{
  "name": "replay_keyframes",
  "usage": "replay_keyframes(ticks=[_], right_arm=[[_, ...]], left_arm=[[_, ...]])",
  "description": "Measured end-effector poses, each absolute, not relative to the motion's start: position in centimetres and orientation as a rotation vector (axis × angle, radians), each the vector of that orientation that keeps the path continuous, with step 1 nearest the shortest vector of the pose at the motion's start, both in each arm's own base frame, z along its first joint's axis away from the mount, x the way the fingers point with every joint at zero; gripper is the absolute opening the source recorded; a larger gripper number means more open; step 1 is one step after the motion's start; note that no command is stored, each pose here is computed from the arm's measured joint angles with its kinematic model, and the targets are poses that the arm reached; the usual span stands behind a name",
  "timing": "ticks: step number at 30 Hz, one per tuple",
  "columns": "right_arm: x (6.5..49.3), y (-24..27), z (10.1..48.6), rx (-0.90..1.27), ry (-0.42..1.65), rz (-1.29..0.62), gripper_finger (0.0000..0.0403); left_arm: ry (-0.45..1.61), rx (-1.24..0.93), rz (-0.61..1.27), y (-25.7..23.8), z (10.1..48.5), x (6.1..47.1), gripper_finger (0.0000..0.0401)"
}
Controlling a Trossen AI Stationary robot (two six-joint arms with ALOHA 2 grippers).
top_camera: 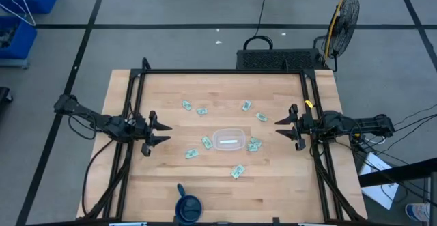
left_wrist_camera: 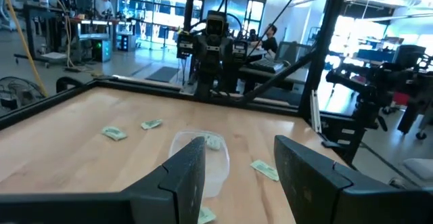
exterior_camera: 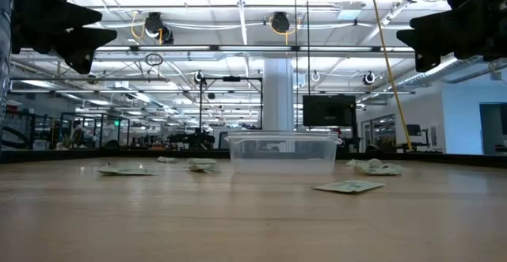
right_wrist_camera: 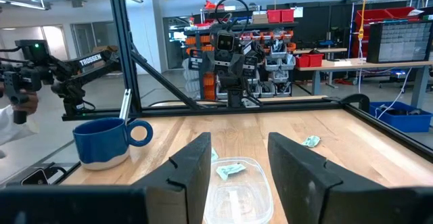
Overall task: Pick and place Stevia / Truvia into bins
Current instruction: Put the stevia packet into the transparent container
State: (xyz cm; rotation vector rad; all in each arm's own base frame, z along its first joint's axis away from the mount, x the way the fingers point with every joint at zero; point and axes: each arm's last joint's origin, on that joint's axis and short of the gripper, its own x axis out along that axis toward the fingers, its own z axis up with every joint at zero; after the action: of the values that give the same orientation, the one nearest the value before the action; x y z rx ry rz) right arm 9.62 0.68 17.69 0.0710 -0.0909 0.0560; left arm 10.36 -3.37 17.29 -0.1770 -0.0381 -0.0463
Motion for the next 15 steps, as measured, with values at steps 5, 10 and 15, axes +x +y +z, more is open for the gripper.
replay_keyframes(ticks=[5, 10, 15], right_arm=[[9.62, 0.68, 17.69, 0.071, -0.091, 0.057, 0.0141], [9.62, 0.68, 17.69, 0.071, -0.091, 0.056, 0.0141], [9.62, 0.68, 17.69, 0.071, -0.091, 0.056, 0.0141]], left_arm=[[-0.034, -0.185, -0.046, -3.37, 17.25, 10.36, 0.0182], [-0.047, -0.155, 0.001, -3.23, 17.35, 10.36, 0.0182], [-0.073, -0.157, 0.260, -2.47, 17.47, 10.26, 0.0182]])
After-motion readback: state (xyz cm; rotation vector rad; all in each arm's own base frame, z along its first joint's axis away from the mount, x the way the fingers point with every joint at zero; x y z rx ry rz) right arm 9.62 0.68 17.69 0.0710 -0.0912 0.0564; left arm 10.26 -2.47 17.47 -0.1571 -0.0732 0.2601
